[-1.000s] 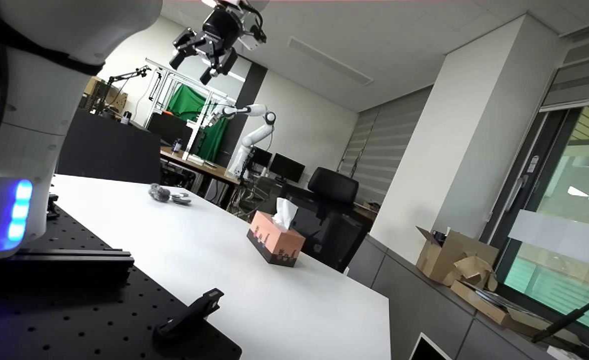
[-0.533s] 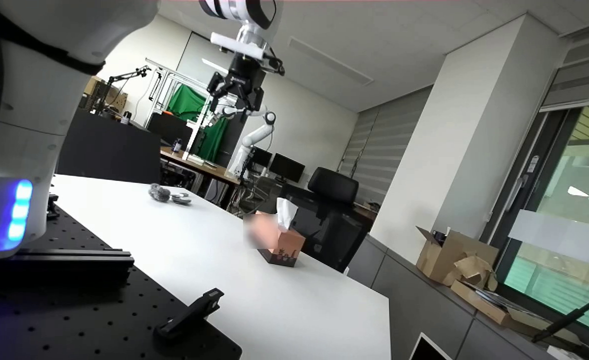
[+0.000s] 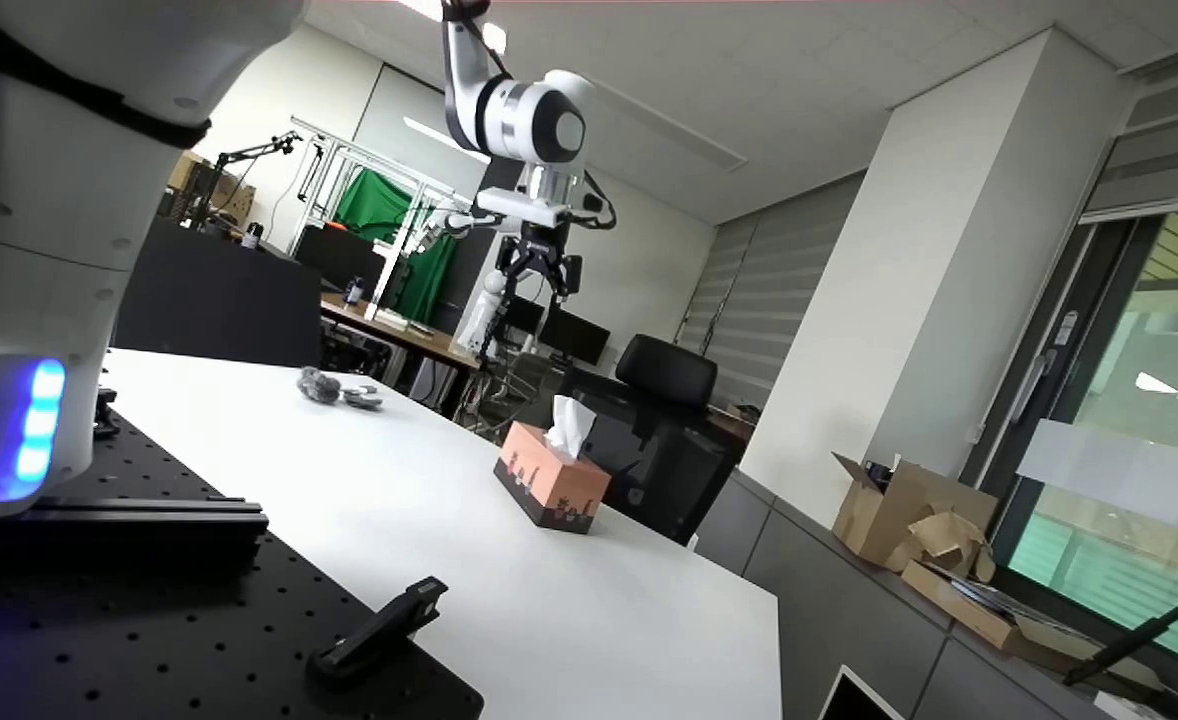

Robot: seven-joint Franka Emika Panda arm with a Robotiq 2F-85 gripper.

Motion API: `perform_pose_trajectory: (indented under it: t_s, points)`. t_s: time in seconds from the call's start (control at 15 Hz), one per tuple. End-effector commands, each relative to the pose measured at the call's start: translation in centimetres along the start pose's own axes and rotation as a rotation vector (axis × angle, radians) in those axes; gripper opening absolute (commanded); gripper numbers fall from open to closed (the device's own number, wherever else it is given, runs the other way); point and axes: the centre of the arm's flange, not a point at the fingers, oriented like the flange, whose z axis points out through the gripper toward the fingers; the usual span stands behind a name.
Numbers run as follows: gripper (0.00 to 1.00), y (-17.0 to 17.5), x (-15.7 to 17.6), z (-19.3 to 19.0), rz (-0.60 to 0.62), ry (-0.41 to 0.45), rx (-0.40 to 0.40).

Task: Remove one square of tissue from the box

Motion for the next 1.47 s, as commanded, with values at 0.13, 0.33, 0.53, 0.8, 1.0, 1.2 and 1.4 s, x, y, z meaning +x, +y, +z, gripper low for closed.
perform_pose_trajectory:
  t_s: [0.13, 0.33, 0.53, 0.8, 1.0, 1.2, 1.4]
  points:
    - [1.0, 0.5, 1.6, 1.2, 0.025, 0.0, -0.007]
    - [1.0, 0.4, 1.7, 1.0, 0.028, 0.006, -0.006]
    - [1.0, 0.4, 1.8, 1.0, 0.029, 0.007, -0.006]
    - [1.0, 0.4, 1.8, 1.0, 0.03, 0.007, -0.007]
    - [1.0, 1.7, 4.1, 3.1, -0.059, 0.001, -0.006]
    - [1.0, 3.3, 6.8, 6.2, -0.186, 0.002, -0.048]
    - [1.0, 4.7, 10.2, 9.9, -0.324, -0.01, -0.134]
